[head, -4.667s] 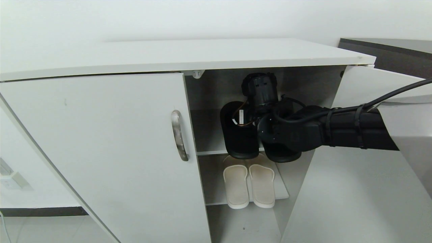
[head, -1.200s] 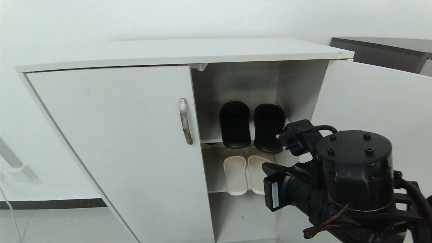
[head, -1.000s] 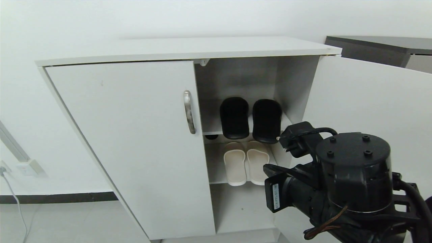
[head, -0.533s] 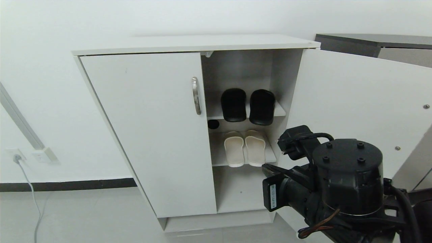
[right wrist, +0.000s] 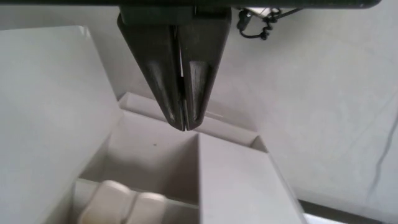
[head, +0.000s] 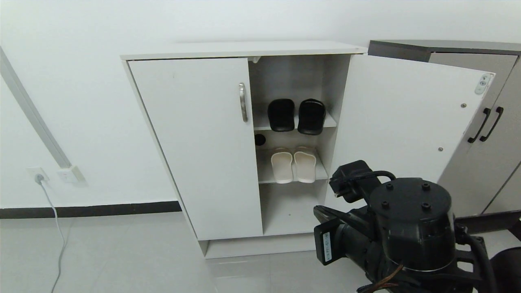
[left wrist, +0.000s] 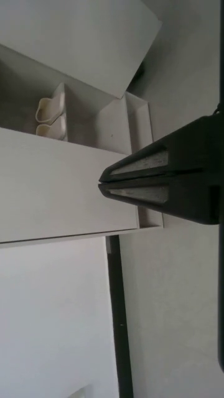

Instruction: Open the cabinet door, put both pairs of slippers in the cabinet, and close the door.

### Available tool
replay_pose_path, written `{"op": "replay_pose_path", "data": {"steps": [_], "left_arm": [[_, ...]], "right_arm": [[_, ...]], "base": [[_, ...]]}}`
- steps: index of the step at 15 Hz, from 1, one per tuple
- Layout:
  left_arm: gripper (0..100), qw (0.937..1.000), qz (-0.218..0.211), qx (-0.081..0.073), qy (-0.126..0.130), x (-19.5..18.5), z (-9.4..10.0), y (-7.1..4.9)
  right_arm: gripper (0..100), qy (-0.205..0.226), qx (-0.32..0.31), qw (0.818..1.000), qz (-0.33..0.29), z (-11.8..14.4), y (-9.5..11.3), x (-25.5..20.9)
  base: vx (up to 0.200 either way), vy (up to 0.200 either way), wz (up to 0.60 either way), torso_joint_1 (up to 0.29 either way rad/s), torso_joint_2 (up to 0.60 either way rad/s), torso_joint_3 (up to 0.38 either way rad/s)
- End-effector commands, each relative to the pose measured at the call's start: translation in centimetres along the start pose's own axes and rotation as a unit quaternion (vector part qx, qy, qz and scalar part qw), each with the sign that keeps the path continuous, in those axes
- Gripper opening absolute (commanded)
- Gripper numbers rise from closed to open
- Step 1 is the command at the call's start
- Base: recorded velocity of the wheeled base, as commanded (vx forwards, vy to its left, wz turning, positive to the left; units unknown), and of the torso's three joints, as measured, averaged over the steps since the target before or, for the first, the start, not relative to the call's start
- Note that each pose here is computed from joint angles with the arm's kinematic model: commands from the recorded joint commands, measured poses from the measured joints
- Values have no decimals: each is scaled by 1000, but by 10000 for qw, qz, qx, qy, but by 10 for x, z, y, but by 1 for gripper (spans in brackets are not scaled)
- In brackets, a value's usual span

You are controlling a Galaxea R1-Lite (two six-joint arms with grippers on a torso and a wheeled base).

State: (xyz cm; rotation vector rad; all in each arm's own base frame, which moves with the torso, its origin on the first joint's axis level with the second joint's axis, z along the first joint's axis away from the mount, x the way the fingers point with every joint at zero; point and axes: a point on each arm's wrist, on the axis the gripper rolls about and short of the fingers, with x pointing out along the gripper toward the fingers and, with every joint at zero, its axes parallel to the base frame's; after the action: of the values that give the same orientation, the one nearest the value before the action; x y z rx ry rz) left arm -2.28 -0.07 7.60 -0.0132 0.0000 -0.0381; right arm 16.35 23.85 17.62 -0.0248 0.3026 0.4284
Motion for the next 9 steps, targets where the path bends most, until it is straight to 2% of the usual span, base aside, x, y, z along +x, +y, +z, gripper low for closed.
{"op": "replay_pose_path", "data": {"steps": [1,9], "left_arm": [[0,10000,6,-3,1,0,0,0],[0,10000,-1,-3,1,0,0,0]], "right_arm": [[0,33,-21,10000,-14,-2,0,1],[0,52,-32,10000,-19,-4,0,2]], "base": [[0,0,0,0,0,0],[0,0,0,0,0,0]]}}
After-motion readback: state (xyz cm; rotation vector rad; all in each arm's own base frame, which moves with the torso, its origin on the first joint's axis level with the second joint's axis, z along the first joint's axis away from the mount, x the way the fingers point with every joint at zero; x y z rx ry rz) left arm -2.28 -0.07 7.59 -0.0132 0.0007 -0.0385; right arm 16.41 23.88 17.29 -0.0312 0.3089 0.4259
